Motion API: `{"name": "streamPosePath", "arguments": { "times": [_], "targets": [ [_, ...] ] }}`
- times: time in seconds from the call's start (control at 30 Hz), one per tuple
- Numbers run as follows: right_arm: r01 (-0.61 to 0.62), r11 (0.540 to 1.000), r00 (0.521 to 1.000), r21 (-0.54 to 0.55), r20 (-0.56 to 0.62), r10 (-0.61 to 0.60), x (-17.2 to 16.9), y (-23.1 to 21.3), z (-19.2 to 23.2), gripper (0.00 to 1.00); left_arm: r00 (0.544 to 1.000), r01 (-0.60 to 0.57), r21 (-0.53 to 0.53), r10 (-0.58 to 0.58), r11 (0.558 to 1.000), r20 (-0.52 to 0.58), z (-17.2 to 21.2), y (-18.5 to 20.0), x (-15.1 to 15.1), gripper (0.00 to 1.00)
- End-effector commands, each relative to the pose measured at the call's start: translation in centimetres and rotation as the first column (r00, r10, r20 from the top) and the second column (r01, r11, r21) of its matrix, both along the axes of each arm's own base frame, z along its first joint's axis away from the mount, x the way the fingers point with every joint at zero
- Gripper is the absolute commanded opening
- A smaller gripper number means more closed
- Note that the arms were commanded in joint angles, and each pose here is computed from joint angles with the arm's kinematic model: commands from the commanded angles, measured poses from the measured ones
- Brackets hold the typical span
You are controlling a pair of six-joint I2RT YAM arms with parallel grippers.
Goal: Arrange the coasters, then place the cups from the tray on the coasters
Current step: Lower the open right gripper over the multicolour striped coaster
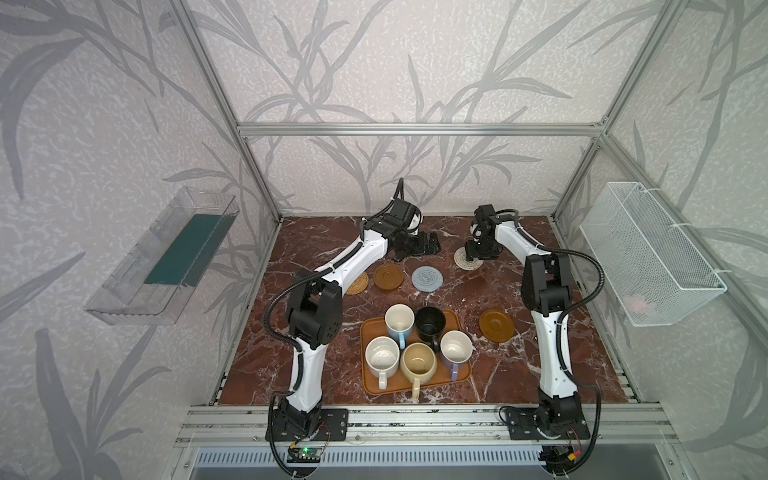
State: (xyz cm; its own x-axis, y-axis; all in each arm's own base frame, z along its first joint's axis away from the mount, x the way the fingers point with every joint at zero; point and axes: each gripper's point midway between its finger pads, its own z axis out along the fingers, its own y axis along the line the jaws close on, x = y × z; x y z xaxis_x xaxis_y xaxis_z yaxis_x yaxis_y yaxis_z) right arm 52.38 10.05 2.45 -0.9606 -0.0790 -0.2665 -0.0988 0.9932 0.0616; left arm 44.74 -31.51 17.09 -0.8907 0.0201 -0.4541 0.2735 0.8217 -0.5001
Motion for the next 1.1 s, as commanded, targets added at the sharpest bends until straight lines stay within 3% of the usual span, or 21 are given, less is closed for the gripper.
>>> {"name": "streamPosePath", "arguments": {
  "times": [0.0,0.27,0.4,0.77,1.07],
  "targets": [
    [-0.035,0.999,0.996,-0.017,-0.081,0.033,-1.9,-0.4,-0.8,0.65,1.0,0.013,0.057,-0.015,0.998,0.024,0.3,-0.2,-0.3,0.99],
    [-0.052,0.999,0.992,-0.014,-0.119,0.05,-3.8,-0.5,-1.3,0.65,1.0,0.023,0.039,-0.024,0.999,0.021,0.4,-0.9,-0.7,0.99],
    [-0.064,0.998,0.988,0.001,-0.138,0.064,-5.0,-0.1,-1.5,0.65,0.998,0.016,0.126,-0.024,0.992,0.061,0.5,-0.6,-1.0,1.0],
    [-0.093,0.996,0.983,-0.001,-0.161,0.092,-7.7,1.3,-2.0,0.65,0.999,0.026,0.051,-0.027,0.998,0.022,0.2,-1.7,-1.8,1.0],
    [-0.094,0.996,0.978,-0.002,-0.19,0.092,-9.3,1.9,-2.3,0.64,0.999,0.018,0.068,-0.02,0.997,0.028,0.2,-1.4,-2.4,0.99]
  ]
}}
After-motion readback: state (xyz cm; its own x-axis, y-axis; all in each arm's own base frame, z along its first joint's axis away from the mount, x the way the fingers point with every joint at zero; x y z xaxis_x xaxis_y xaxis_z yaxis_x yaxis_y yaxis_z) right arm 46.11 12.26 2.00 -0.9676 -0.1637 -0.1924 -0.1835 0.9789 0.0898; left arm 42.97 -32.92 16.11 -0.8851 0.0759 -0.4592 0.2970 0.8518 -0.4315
